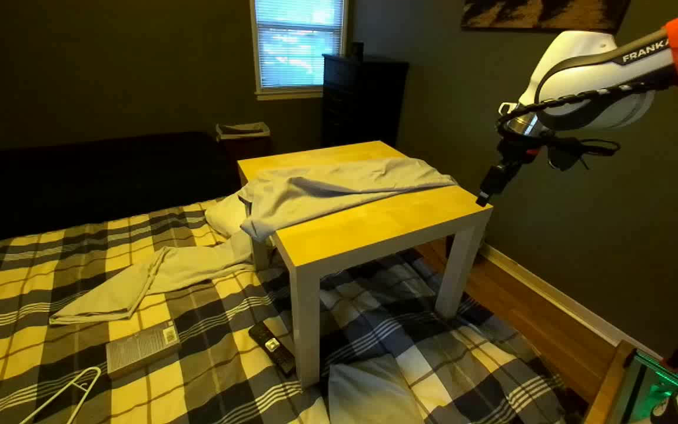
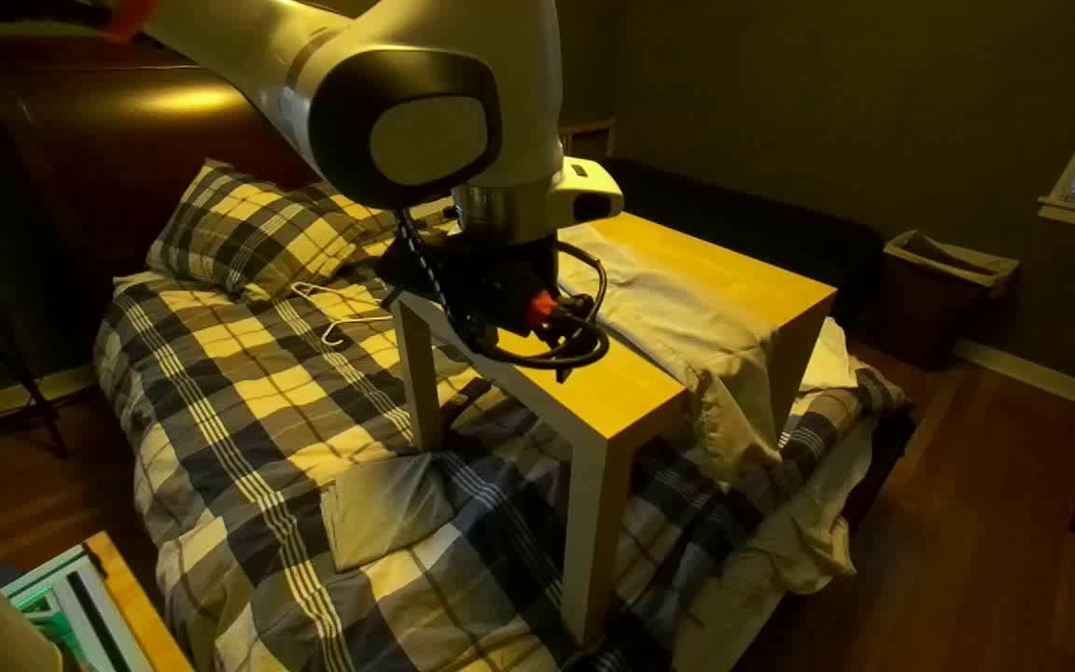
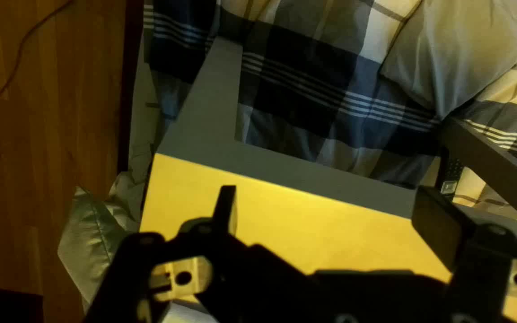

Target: Fold the bed sheet

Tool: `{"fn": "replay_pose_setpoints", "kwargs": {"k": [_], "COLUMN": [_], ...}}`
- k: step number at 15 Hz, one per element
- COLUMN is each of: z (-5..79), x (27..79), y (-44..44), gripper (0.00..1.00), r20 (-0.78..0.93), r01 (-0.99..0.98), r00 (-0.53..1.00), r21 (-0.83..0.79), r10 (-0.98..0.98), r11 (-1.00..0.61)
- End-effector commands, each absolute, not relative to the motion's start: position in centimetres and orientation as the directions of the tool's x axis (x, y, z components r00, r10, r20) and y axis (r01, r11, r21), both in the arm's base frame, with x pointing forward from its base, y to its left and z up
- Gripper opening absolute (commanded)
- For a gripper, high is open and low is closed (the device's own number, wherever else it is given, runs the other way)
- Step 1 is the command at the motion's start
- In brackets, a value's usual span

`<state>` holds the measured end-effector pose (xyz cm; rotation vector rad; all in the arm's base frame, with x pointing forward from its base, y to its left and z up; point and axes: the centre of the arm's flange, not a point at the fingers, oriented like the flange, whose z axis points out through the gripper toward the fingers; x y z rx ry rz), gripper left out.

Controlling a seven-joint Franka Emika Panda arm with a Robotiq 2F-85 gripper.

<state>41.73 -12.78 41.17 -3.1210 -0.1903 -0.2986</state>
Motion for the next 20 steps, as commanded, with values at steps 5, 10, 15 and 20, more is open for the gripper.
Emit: {"fn": "replay_pose_setpoints", "kwargs": {"k": [5, 10, 15, 20], "z": [41.2, 40.7, 40.6, 41.2], "x": [41.7, 42.7, 43.7, 45.2], "y": [-12.8, -7.6, 5.3, 13.7], "gripper": [1.00, 1.00, 1.00, 1.00], "r20": [0.189, 0.179, 0.149, 0.150], "r01": [0.120, 0.232, 0.489, 0.615], "r00": [0.975, 0.956, 0.855, 0.742], "r21": [0.011, 0.021, 0.087, 0.235], "r10": [0.120, 0.232, 0.496, 0.653], "r11": [-0.993, -0.972, -0.868, -0.753]}}
